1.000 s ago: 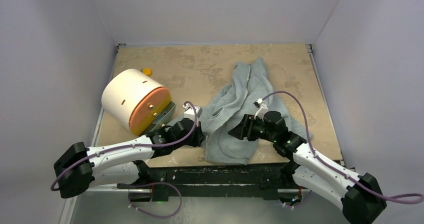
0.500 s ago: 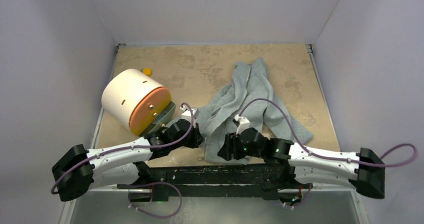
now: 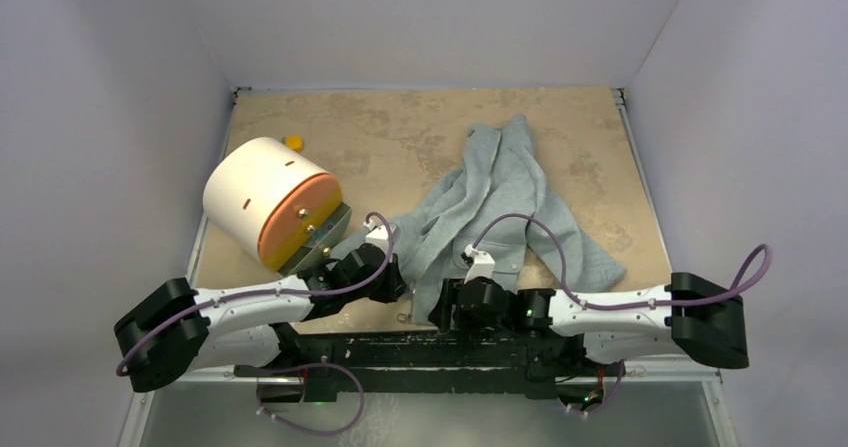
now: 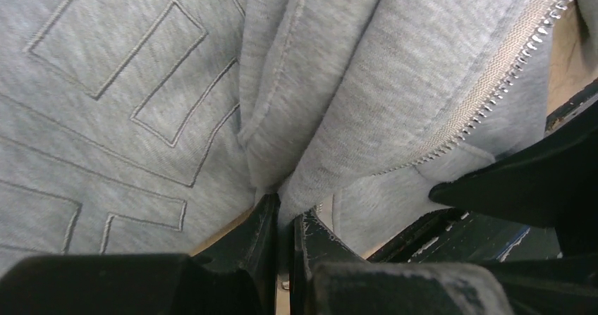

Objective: Zip up the jacket

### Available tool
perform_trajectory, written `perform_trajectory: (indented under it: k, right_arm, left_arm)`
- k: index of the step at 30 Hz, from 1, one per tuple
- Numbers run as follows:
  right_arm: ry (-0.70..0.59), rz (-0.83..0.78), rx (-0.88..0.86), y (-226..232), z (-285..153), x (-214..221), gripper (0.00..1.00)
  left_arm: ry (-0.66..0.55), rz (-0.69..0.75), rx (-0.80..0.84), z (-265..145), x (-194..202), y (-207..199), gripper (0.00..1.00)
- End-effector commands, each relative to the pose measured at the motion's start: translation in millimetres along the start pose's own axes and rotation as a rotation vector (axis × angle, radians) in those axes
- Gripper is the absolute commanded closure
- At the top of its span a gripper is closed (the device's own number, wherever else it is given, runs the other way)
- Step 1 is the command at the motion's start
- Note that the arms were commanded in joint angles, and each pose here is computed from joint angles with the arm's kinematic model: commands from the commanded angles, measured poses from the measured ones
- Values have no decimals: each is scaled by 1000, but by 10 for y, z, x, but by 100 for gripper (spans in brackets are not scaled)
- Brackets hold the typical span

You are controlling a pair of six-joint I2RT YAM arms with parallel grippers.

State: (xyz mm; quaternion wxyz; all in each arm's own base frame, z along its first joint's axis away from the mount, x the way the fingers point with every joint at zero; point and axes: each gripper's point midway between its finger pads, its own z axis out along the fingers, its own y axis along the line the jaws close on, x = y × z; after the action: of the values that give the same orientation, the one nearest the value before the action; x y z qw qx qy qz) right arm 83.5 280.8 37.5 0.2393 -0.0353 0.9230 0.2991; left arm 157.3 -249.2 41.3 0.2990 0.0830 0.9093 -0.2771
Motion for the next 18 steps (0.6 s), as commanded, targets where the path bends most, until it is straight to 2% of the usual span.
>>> perform_trajectory:
  k: [1, 9, 13, 18]
  right_arm:
    - [-101, 69, 113, -373, 8, -258, 32]
    - [-101, 113, 150, -880, 52, -602, 31]
    - [-144, 68, 146, -977, 71, -997, 30]
    - [-180, -21, 45, -929, 120, -1641, 29]
  left_arm:
    - [49, -16, 60, 92, 145, -64, 100]
    - [118, -9, 148, 296, 329, -322, 100]
    - [107, -43, 166, 408, 305, -411, 100]
    - [43, -72, 141, 545, 72, -468, 100]
